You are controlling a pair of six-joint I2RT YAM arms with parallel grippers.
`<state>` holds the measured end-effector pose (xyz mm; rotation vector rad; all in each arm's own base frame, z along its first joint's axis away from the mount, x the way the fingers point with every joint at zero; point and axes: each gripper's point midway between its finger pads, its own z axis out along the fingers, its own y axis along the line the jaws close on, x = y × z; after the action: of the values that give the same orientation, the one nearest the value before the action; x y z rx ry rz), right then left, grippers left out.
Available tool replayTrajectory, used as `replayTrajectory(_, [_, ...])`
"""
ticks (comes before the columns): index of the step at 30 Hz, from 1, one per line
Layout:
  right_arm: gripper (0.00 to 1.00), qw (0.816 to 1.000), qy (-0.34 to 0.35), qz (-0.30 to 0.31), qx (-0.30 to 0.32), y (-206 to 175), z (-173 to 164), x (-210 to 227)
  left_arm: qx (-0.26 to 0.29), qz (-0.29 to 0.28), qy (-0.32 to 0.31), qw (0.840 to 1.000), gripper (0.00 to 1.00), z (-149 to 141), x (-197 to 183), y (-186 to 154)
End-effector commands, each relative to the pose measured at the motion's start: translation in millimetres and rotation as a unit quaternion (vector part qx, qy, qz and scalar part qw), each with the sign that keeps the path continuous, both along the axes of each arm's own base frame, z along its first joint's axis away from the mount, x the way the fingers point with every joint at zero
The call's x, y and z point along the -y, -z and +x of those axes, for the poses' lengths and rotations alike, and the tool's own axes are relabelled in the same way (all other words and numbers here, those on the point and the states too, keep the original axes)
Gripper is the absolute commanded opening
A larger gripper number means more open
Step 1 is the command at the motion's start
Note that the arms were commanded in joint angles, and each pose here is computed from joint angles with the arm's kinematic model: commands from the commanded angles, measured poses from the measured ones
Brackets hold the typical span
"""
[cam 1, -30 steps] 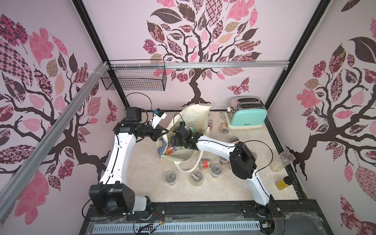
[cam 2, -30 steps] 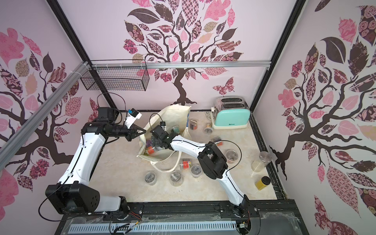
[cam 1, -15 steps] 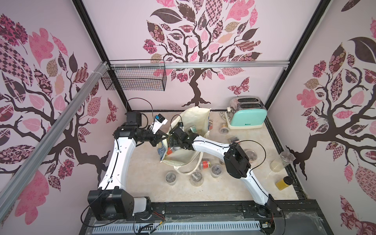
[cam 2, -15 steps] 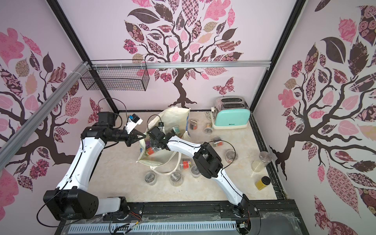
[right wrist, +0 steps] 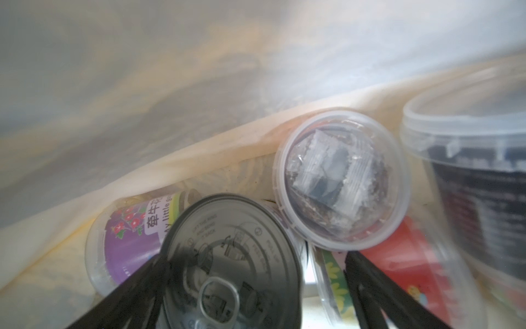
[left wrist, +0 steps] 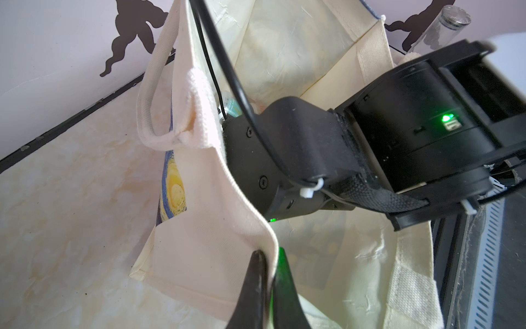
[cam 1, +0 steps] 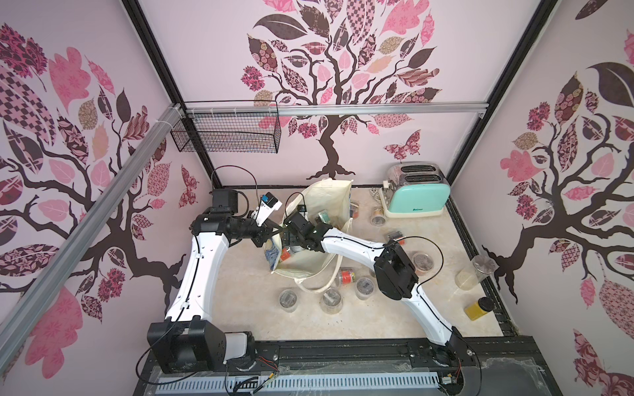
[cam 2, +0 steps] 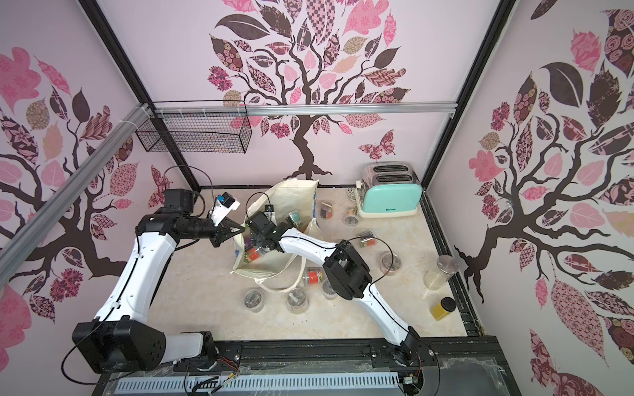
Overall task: Take out the seed jars from the canvas bag
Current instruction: Pick up the seed jar from the canvas bag.
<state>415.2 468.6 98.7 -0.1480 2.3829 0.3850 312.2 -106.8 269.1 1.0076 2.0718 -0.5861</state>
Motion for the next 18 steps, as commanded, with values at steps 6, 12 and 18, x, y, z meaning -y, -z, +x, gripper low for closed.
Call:
replayTrajectory(6, [0.99, 1.0, -0.009, 0.003, -0.02, 15, -1, -6, -0.051, -0.019, 0.026, 0.998, 0.0, -23, 11, 11])
replayTrajectory(12, [0.99, 0.995, -0.041, 0.084, -0.037, -4, -8, -21, -0.053, -0.015, 0.027, 0.998, 0.0, -24, 10, 12])
replayTrajectory(18, [0.99, 0.996, -0.03, 0.084, -0.02, -17, -4, -13, -0.056, -0.015, 0.029, 0.998, 0.0, -24, 11, 14])
